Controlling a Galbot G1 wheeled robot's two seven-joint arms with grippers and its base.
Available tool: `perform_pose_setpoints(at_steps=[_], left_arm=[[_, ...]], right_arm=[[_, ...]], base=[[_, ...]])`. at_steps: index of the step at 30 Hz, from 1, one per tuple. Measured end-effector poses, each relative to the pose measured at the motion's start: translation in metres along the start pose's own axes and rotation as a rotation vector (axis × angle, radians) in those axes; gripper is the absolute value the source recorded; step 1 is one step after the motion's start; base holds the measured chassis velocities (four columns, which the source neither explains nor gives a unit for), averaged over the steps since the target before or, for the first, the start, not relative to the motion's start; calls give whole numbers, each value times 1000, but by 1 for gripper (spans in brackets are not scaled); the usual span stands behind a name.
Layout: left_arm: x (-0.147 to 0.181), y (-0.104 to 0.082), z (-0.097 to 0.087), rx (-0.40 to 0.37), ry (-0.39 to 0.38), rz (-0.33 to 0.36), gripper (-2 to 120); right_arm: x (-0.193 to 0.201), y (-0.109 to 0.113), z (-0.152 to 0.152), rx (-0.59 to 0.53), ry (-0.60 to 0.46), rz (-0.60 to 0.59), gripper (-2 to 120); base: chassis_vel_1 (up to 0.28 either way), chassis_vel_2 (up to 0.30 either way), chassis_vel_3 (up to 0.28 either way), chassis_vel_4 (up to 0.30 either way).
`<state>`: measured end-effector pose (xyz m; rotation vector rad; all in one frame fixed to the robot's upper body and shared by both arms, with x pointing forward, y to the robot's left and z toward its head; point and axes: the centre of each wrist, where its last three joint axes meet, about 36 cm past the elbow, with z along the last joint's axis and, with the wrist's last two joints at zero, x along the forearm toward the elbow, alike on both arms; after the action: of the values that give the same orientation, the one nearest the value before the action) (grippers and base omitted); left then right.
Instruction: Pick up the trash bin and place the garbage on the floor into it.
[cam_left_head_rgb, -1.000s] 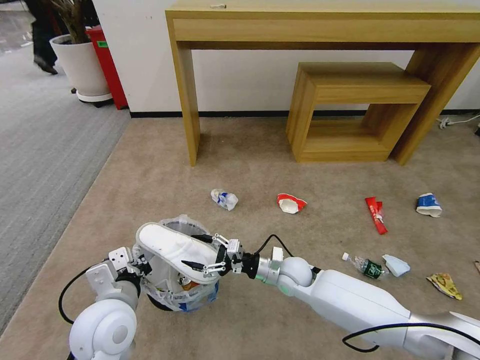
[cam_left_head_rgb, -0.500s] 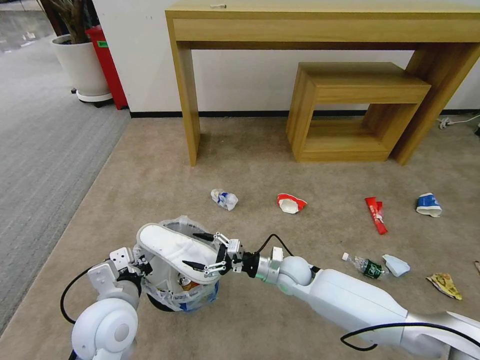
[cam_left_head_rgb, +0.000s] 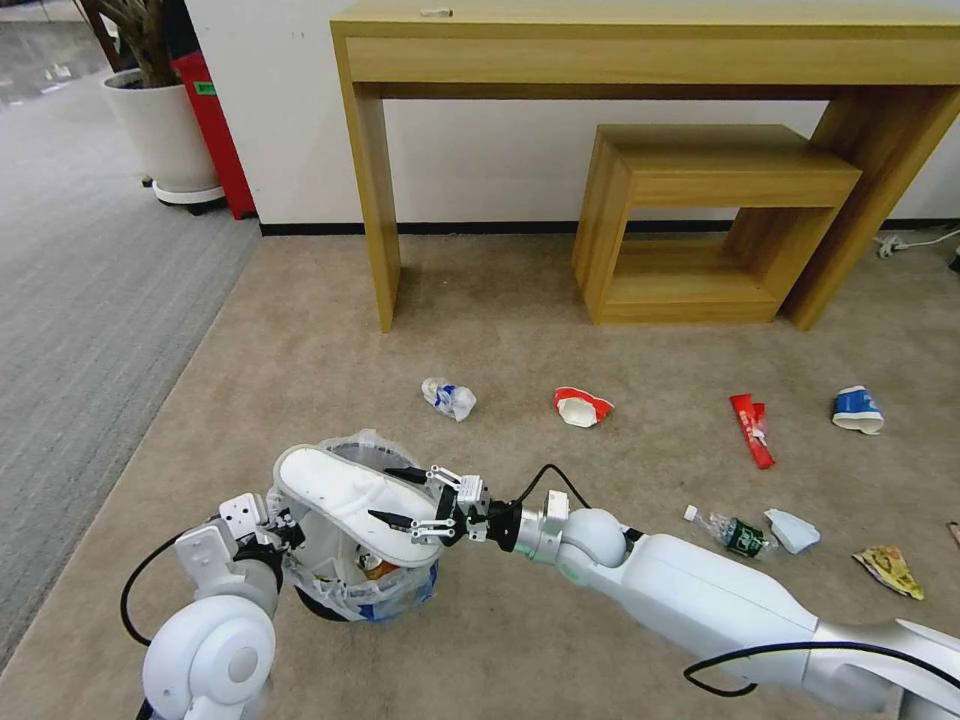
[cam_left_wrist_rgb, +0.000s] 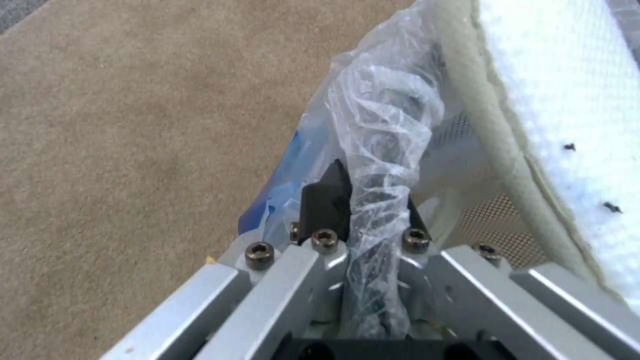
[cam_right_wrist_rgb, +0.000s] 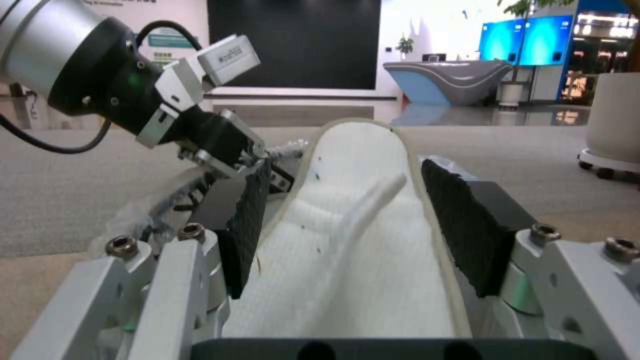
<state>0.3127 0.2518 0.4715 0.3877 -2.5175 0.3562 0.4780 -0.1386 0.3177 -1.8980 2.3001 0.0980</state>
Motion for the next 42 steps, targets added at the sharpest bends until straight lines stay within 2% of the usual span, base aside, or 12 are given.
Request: perform_pose_setpoints(at_steps=[11,18,20,23,28,35,37,40,42], left_arm=[[1,1,-3,5,-6,3,1],[1,1,-5,9,-10,6,1],[1,1,-5,9,-10,6,1],[1,0,-6,11,-12,8,1],[1,0,-6,11,-12,10,1],[1,0,-6,13,-11,9,1],[-2,1,-5,13,-7,4,1],[-3,1,-4,13,-4,2,1],[-4,0,-3,13,-2,2,1]], right_arm=[[4,-1,0,5,7,4,58],[5,-2,1,11,10,5,43],[5,-3,1,12,10,5,42],[5,-4,2,18,13,4,33],[6,-6,3,20,19,5,32],[9,-8,2,20,16,16,37],[8,-9,-4,19,-7,31,47],[7,-10,-8,22,-20,40,54],[6,-11,-14,26,-32,55,65]], base=[[0,0,0,0],[0,0,0,0],[0,0,0,0],[0,0,0,0],[0,0,0,0],[0,0,0,0],[0,0,0,0],[0,0,0,0],[0,0,0,0]])
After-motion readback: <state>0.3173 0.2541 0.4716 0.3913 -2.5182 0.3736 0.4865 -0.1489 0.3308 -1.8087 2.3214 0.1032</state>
